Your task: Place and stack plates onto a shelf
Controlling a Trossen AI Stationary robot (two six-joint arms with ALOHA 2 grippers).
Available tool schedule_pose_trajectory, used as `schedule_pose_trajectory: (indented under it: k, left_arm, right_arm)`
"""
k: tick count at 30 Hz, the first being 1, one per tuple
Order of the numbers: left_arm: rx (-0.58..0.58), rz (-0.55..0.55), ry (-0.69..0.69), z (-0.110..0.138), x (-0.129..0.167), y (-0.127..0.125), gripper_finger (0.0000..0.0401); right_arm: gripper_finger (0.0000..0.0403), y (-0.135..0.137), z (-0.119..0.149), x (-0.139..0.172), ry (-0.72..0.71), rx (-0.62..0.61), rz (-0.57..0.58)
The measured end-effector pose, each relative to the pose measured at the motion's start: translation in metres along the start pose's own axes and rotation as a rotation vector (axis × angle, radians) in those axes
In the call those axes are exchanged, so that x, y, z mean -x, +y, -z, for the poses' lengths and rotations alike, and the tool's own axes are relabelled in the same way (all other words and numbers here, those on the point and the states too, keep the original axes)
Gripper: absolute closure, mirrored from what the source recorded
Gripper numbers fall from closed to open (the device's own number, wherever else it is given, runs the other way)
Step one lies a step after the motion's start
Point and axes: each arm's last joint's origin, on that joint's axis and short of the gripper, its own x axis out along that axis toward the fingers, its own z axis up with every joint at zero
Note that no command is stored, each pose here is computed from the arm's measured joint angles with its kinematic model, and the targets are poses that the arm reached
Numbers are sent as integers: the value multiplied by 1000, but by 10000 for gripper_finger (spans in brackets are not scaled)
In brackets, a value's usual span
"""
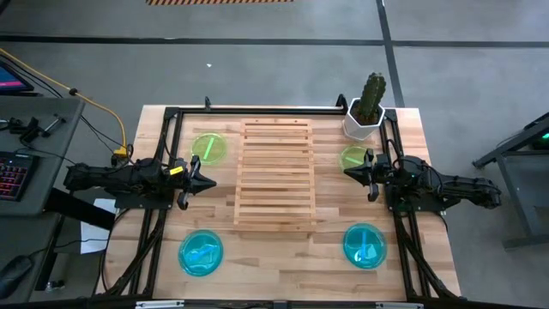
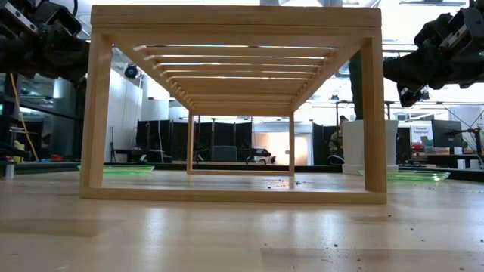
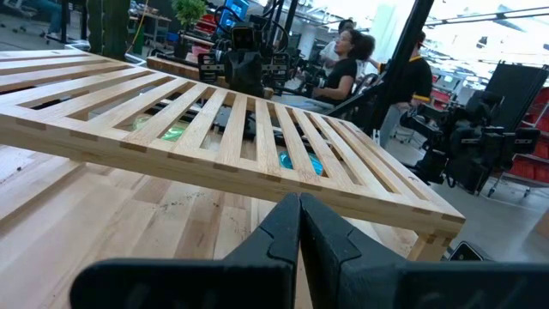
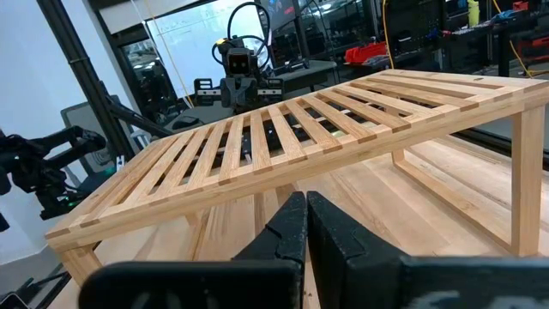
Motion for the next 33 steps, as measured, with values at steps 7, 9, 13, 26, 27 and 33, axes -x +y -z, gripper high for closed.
schedule_pose_trajectory:
  k: [7,9,13,26,27,33]
  left_arm:
    - [0,0,0,0,0,0,398]
    - [0,0,0,0,0,0,398]
    - [0,0,0,0,0,0,398]
    - [0,0,0,0,0,0,398]
    - [0,0,0,0,0,0,398]
    - [0,0,1,0,0,0,398]
  right_arm:
    - [402,0,0,0,0,0,0]
    - [402,0,0,0,0,0,0]
    - [402,0,0,0,-1,84,7]
    - [402,3,-36,7,-453,-723,-39]
    - [402,4,-38,8,-481,-745,-40]
    - [402,13,-66,9,-539,-745,-90]
